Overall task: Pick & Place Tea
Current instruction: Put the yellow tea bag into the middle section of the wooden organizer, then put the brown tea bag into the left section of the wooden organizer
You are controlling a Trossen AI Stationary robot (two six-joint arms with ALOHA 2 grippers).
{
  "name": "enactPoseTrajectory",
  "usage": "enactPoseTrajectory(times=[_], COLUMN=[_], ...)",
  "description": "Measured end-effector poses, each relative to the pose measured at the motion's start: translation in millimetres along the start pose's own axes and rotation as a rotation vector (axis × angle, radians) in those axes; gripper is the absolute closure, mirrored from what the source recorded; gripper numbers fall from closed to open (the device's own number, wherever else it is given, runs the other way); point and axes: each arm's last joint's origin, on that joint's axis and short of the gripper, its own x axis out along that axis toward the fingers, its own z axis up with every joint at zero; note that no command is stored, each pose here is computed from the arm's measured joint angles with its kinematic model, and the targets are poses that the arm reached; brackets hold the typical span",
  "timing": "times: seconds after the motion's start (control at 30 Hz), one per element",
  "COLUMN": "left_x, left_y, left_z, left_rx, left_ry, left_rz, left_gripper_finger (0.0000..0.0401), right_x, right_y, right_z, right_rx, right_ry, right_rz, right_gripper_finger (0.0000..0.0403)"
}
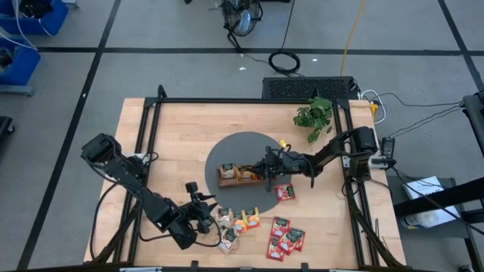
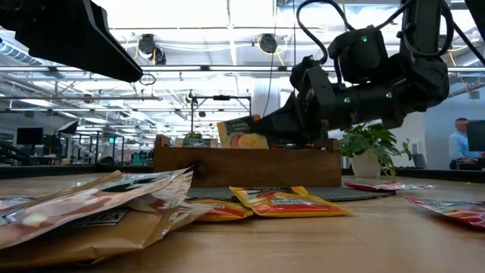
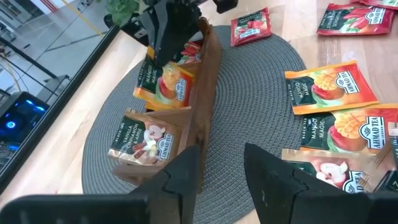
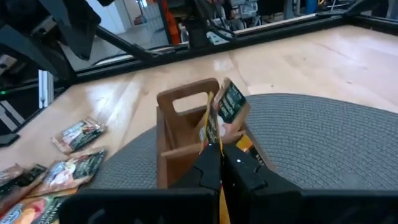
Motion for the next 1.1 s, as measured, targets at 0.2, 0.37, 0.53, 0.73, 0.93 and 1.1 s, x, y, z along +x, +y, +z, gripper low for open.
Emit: enactPoseTrajectory(times=[0.2, 0.37, 0.53, 0.73, 0.93, 1.1], left_x=[0, 0, 0, 0, 0, 0], left_y=[0, 0, 0, 0, 0, 0], left_z=[0, 0, 0, 0, 0, 0], left_rx=[0.000, 0.001, 0.001, 0.020, 0.044, 0.057], left_ry=[0.001, 0.001, 0.002, 0.003, 0.001, 0.001], left_rz=[-0.001, -0.001, -0.003, -0.003, -0.001, -0.001], left_gripper_finger=[0.0268, 0.0268, 0.0268, 0.0268, 0.0268, 0.0268], right_x=[0, 0, 0, 0, -2, -9], right_y=[-2, -2, 0, 0, 2, 14], right_z=[-4, -4, -4, -2, 7, 27], right_rx=[-0.007, -0.010, -0.001, -0.001, -0.037, -0.160], right_ry=[0.022, 0.026, 0.027, 0.010, -0.030, -0.071], right_rz=[-0.056, -0.053, -0.049, -0.073, -0.062, -0.041], right_gripper_finger=[0.0403, 0.0391, 0.0350, 0.0278, 0.0237, 0.0232])
